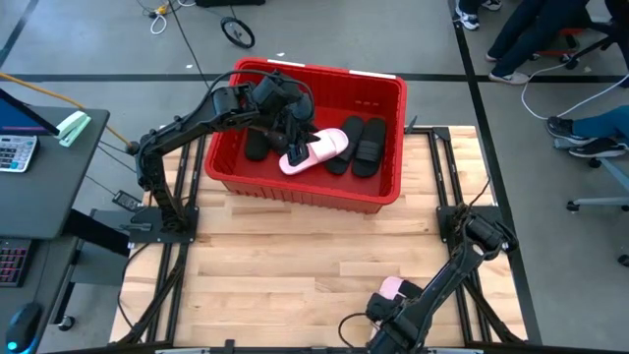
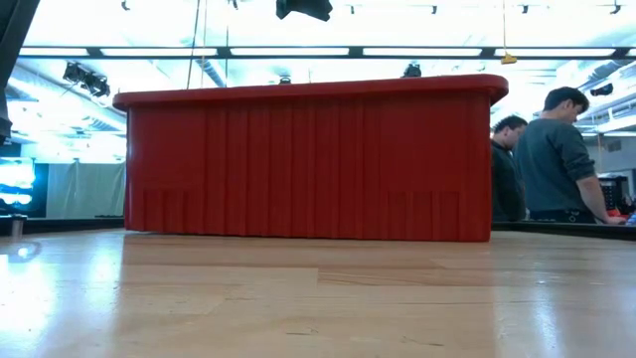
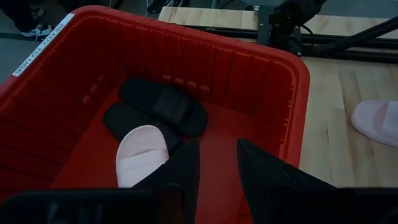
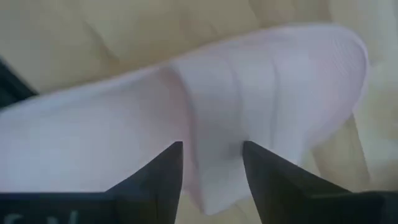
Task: Pick and place slides into bin
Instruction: Put the pink slide into the bin
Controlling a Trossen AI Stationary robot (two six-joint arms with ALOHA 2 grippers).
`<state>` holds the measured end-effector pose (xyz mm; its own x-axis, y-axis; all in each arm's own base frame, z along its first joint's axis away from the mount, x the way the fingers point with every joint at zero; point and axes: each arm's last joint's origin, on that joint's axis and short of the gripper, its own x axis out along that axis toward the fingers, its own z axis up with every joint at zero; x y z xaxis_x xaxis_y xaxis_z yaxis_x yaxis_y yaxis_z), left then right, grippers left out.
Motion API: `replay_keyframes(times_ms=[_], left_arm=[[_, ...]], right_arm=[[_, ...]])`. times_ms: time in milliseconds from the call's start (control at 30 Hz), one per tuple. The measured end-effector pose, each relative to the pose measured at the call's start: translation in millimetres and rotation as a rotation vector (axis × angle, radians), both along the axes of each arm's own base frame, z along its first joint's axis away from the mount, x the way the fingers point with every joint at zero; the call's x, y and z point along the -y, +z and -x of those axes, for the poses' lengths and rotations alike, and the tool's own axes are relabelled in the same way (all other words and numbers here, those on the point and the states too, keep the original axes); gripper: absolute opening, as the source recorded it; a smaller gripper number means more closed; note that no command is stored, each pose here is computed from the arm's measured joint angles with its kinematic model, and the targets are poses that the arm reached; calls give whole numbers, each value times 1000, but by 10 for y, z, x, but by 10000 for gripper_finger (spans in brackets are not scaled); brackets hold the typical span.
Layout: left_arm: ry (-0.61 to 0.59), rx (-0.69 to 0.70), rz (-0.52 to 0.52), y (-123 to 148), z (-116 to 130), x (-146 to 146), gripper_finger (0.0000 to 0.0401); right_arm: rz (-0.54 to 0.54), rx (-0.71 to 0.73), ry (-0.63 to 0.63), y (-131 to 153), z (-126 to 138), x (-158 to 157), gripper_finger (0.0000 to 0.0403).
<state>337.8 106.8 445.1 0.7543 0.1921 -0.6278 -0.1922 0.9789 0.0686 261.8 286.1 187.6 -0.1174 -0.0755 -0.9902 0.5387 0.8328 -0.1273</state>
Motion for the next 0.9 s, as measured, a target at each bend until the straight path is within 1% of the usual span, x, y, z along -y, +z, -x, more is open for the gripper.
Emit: replay_keyframes(times_ms=[67, 233, 333, 500, 567, 800, 900], left_arm=[[1, 1, 1, 0, 0, 0, 114], [1, 0, 1, 0, 0, 0, 116], [1, 1, 1, 0, 0, 0, 111], [1, 1, 1, 0, 0, 0, 113], [1, 1, 1, 0, 0, 0, 115], [2, 1, 2, 0, 0, 0, 111], [1, 1, 1, 0, 0, 0, 108]], right_arm=[[28, -31, -6, -48, 35, 36, 174], [154, -128, 0, -64, 139, 158, 163], [235, -123, -13, -44, 165, 204, 156], [312, -53, 12, -38, 148, 233, 144], [329, -33, 14, -37, 137, 242, 138], [329, -36, 13, -40, 139, 244, 115], [352, -45, -19, -90, 163, 271, 105]])
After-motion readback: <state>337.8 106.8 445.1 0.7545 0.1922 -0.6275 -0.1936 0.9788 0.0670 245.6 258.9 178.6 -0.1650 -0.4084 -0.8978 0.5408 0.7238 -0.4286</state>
